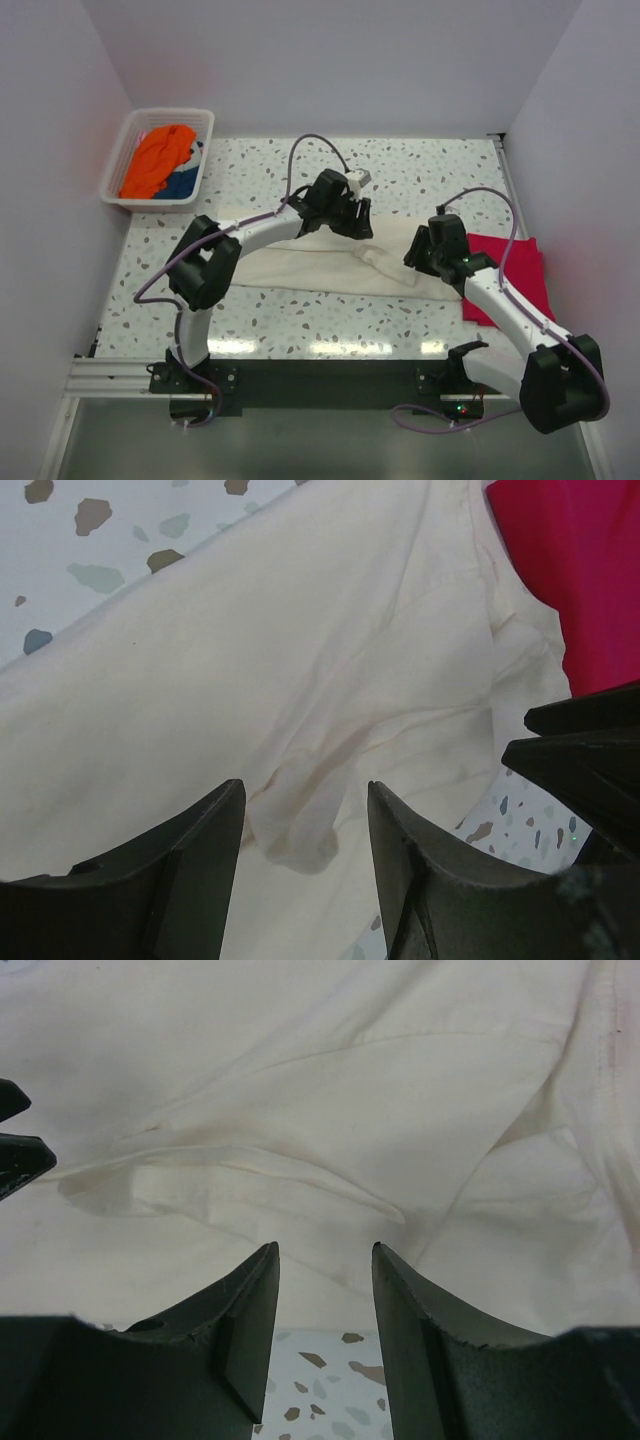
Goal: Fold and stack the t-shirts
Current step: Fold the tshirt
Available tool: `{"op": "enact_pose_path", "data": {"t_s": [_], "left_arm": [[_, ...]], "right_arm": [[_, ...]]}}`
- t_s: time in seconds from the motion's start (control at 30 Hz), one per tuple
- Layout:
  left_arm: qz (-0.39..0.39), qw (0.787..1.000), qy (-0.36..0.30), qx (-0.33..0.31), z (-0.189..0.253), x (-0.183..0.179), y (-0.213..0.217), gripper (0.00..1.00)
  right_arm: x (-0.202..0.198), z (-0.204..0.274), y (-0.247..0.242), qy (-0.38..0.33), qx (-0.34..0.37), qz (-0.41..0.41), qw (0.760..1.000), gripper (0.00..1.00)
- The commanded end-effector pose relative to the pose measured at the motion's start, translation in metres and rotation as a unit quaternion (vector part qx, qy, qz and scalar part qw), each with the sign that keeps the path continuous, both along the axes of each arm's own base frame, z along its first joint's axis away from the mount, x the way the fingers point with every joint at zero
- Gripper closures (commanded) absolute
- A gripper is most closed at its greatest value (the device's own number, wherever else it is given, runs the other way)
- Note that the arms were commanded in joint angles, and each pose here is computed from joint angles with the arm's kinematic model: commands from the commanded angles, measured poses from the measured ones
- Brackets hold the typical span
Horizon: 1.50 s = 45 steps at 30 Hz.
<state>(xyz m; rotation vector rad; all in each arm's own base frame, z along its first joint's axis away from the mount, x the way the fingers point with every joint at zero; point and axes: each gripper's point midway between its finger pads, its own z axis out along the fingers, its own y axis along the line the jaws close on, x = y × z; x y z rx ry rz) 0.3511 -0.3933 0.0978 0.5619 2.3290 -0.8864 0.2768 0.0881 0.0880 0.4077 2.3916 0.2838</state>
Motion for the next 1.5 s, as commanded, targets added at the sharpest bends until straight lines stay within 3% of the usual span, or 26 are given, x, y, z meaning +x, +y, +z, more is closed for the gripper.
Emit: {"op": "enact_pose_path", "data": {"t_s": [0.0, 0.47, 0.93, 1.47], "left_arm": [[-0.018, 0.999, -0.026, -0.044, 0.02, 0.009, -0.028, 0.43], [-0.053, 0.997, 0.001, -0.054, -0.003, -0.012, -0.045, 0.47], [-0.062, 0.996, -0.002, -0.061, 0.001, -0.028, -0.034, 0.7], [-0.058, 0.997, 0.005, -0.043, -0.008, -0.034, -0.023, 0.83]], "right_arm": [[-0.005, -0.001, -0.013, -0.009, -0.021, -0.031, 0.999, 0.54], [-0.001, -0.02, -0.013, 0.008, -0.025, -0.039, 0.999, 0.54], [-0.001, -0.023, -0.013, 0.009, -0.025, -0.039, 0.999, 0.54], [0.005, -0.034, -0.011, 0.013, -0.027, -0.039, 0.999, 0.54]]}}
